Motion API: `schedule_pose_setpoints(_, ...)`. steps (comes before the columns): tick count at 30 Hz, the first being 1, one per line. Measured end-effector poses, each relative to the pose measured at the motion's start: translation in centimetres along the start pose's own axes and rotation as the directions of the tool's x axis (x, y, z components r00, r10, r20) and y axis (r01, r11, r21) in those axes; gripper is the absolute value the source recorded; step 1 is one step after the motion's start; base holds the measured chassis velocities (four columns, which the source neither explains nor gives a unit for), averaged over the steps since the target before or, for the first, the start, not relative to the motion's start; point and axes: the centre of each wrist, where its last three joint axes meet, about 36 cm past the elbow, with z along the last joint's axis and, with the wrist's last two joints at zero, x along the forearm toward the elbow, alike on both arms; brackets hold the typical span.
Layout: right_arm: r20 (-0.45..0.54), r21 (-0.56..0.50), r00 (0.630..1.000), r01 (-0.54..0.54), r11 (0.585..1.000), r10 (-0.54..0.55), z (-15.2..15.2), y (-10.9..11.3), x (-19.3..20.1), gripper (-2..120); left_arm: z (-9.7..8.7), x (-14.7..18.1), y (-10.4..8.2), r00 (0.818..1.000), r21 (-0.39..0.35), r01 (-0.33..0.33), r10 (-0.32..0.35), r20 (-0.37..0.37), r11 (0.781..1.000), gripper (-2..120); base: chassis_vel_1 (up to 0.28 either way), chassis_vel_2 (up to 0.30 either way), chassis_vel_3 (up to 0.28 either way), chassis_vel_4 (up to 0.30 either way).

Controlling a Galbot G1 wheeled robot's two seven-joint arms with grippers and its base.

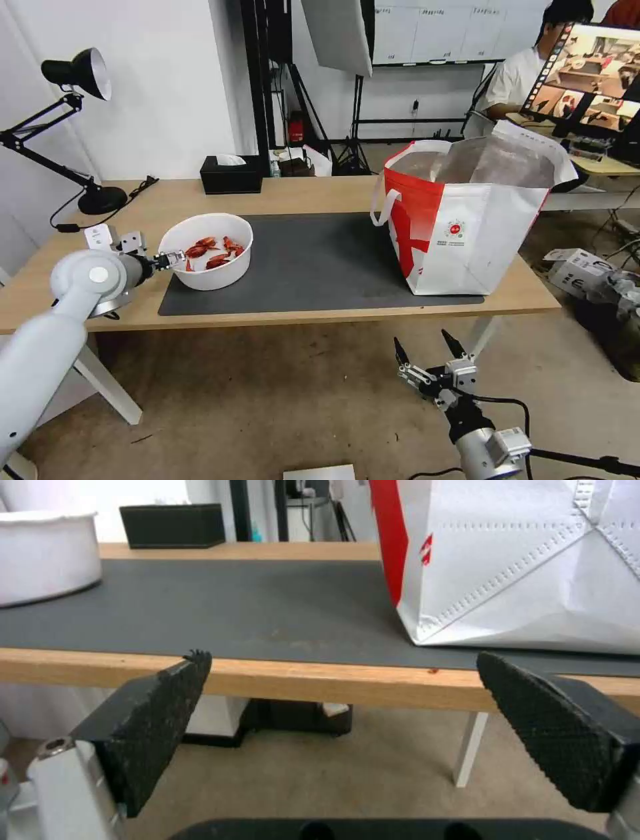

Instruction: Pick up the trash from the table and place it into the takeout bag.

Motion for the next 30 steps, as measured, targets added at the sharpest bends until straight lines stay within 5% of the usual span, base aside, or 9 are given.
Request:
schedule_pose_setpoints(17, 0.0, 0.0, 1.0, 0.0, 1.0, 0.0, 0.0, 0.0, 0.0, 100, 0.0, 0.4, -0.1, 1.0, -0.004, -0.002, 0.002, 0.004, 1.0, 23, 0.0, 0.0, 0.0, 0.0)
schedule_pose_setpoints(20, 0.0, 0.0, 1.0, 0.0, 1.0, 0.0, 0.0, 0.0, 0.0, 100, -0.1, 1.0, -0.4, 1.0, 0.005, -0.011, 0.011, 0.004, 1.0, 5, 0.0, 0.0, 0.0, 0.0)
schedule_pose_setpoints(30, 0.0, 0.0, 1.0, 0.0, 1.0, 0.0, 0.0, 0.0, 0.0, 100, -0.5, 3.1, -1.9, 0.997, 0.01, -0.056, 0.055, 0.062, 0.998, 0, 0.0, 0.0, 0.0, 0.0)
